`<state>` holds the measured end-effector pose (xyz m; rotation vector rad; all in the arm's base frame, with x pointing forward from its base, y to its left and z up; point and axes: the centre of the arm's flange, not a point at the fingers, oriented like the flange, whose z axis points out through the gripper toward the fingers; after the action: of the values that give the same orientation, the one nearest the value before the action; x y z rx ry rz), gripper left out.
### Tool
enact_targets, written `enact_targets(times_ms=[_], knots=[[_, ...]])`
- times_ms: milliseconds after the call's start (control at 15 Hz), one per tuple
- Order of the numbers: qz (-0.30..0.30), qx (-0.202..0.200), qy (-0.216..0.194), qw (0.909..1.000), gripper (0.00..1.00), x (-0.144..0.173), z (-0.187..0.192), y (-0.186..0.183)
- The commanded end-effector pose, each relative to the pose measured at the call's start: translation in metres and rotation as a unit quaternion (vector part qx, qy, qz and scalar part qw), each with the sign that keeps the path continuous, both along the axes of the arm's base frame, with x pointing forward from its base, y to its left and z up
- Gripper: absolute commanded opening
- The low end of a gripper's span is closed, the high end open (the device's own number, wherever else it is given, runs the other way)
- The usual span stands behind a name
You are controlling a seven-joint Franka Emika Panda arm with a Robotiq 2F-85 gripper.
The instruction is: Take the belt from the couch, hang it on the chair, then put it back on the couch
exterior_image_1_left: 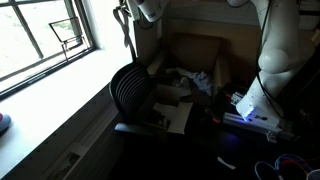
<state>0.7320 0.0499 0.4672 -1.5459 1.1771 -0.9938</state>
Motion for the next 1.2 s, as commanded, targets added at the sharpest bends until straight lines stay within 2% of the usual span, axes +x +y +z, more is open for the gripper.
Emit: enact_targets(times_ms=[0,67,133,200,400,467,533,733,1000,1133], knots=[[0.082,-0.019,-0.061,0.9947,0.01,-0.019,-0.067,0.049],[0.105,-0.028,-0.076,0.9912,0.01,-0.016,-0.073,0.058],[0.08,-0.031,-0.036,0.9957,0.01,0.014,-0.014,0.052],[0.089,-0.027,-0.038,0.995,0.04,0.017,-0.023,0.058],[0.086,-0.03,-0.035,0.9952,0.04,0.018,-0.026,0.055],[0.085,-0.03,-0.037,0.9952,0.01,0.018,-0.024,0.055],[0.074,-0.043,-0.032,0.9958,0.01,0.014,-0.023,0.054],[0.026,-0.125,-0.037,0.9912,0.01,0.002,-0.025,0.032],[-0.053,-0.197,-0.055,0.9775,0.01,0.008,-0.003,-0.027],[-0.101,-0.215,-0.03,0.971,0.01,0.004,0.003,-0.052]])
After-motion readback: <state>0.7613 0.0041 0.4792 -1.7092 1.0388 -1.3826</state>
